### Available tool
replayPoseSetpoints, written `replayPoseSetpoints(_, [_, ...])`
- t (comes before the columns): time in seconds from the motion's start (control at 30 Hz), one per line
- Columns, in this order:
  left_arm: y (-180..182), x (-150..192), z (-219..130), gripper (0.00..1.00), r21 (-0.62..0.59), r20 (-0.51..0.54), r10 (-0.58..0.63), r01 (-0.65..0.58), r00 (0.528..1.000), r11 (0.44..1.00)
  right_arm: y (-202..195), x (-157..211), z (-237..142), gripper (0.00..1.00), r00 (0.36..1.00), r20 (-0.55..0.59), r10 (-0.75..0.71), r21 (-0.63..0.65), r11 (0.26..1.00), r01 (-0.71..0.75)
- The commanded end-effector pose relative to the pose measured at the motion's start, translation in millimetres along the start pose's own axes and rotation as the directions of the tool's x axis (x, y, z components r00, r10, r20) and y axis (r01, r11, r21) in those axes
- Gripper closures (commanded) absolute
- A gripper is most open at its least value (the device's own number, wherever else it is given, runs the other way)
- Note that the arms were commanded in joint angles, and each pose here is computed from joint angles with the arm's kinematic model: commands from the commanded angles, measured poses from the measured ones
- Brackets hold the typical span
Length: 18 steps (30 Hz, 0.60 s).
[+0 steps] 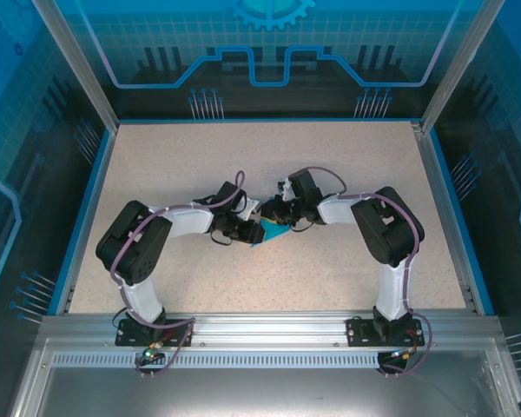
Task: Fold a paper plane with a square sheet of paper (pick it up from the middle)
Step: Fourth fold the wing at the center of the table.
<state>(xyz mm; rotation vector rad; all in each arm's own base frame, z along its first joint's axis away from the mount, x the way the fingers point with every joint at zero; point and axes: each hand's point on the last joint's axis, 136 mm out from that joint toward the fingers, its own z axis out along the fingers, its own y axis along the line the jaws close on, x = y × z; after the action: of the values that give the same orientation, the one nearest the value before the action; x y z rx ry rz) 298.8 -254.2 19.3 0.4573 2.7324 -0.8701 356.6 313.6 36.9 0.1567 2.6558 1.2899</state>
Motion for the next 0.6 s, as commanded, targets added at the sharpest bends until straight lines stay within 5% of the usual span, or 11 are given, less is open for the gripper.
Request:
replayPoseSetpoints(0.0, [13.6,11.6,6.0,0.71,-0.081,-0.043,0.026,-0.029,0.999,0.996,15.3,-9.9,-8.4,0.79,1.000,0.022,-0.016,-0.036,0.999,0.017])
replayPoseSetpoints(0.2, [17.3,6.7,0.4,0.75,-0.120,-0.019,0.044,-0.046,0.999,0.992,15.2,-9.5,-9.6,0.78,1.000,0.018,-0.018,-0.034,0.999,0.019])
replayPoseSetpoints(0.37, [14.5,4.2,-2.3,0.90,-0.111,-0.008,0.054,-0.054,0.999,0.992,18.0,-8.3,-13.2,0.78,0.999,0.020,-0.029,-0.034,0.999,0.029])
replayPoseSetpoints(0.57, [9.4,1.5,-7.5,0.97,-0.017,0.005,0.016,-0.016,1.000,1.000,15.0,-7.2,-21.3,0.76,0.999,0.033,-0.041,-0.016,0.999,0.042])
